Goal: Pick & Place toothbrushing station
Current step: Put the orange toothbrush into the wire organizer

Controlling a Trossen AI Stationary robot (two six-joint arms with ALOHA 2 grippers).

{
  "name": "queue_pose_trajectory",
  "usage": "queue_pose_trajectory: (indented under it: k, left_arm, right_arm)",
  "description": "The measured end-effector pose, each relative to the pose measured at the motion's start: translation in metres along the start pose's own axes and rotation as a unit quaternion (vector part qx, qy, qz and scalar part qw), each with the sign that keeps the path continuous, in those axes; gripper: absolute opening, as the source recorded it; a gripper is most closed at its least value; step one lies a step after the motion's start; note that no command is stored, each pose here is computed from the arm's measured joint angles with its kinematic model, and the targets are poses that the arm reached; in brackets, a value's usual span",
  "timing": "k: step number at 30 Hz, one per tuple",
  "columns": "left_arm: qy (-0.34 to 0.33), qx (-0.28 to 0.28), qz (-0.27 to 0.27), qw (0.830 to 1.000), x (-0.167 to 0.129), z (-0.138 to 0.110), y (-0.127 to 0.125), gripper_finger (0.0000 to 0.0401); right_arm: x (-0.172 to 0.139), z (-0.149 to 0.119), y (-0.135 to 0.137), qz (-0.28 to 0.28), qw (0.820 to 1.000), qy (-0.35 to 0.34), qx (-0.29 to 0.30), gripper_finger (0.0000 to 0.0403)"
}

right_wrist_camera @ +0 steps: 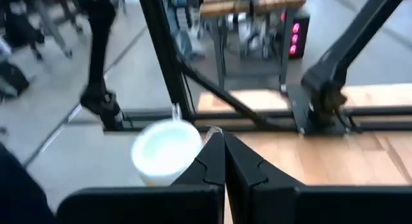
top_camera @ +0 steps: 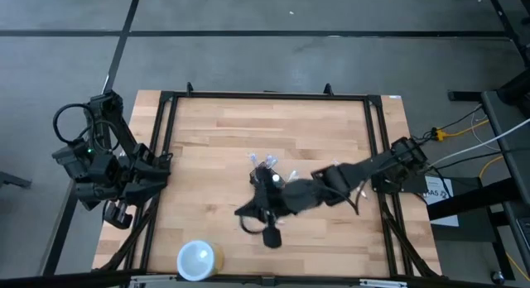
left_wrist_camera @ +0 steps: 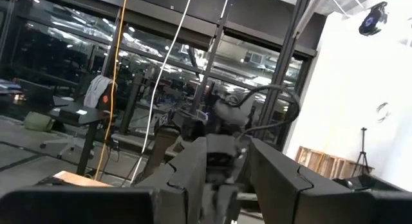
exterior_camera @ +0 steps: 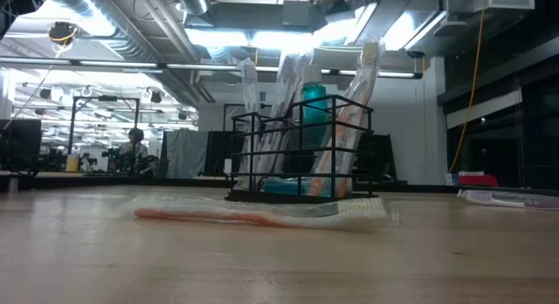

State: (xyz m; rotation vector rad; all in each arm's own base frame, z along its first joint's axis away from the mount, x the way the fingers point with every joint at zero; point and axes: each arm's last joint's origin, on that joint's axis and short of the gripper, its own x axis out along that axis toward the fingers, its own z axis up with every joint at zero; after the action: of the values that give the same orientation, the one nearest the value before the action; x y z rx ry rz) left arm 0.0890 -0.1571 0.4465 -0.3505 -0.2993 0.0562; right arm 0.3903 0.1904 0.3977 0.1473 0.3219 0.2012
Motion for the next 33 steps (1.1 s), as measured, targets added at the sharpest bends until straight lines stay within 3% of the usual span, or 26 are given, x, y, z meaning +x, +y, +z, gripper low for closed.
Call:
queue_pose_trajectory:
  k: [13, 21, 24, 33]
  left_arm:
    - [0.022, -0.007, 0.045, 0.999, 0.000, -0.002, 0.002, 0.0113]
    - [0.029, -0.009, 0.062, 0.998, 0.000, -0.002, 0.004, 0.0113]
    - [0.033, -0.008, 0.069, 0.997, 0.000, -0.002, 0.004, 0.0113]
    - [0.033, -0.002, 0.092, 0.995, 0.004, -0.003, 0.007, 0.0113]
  right_arm:
    - [0.009, -0.003, -0.064, 0.030, 0.994, 0.092, -0.059, 0.0000]
    - [0.010, -0.008, -0.104, 0.095, 0.984, 0.144, -0.038, 0.0000]
    - [0.001, -0.009, -0.109, 0.110, 0.978, 0.173, -0.037, 0.0000]
    - [-0.053, 0.024, -0.097, 0.105, 0.986, 0.115, -0.061, 0.0000]
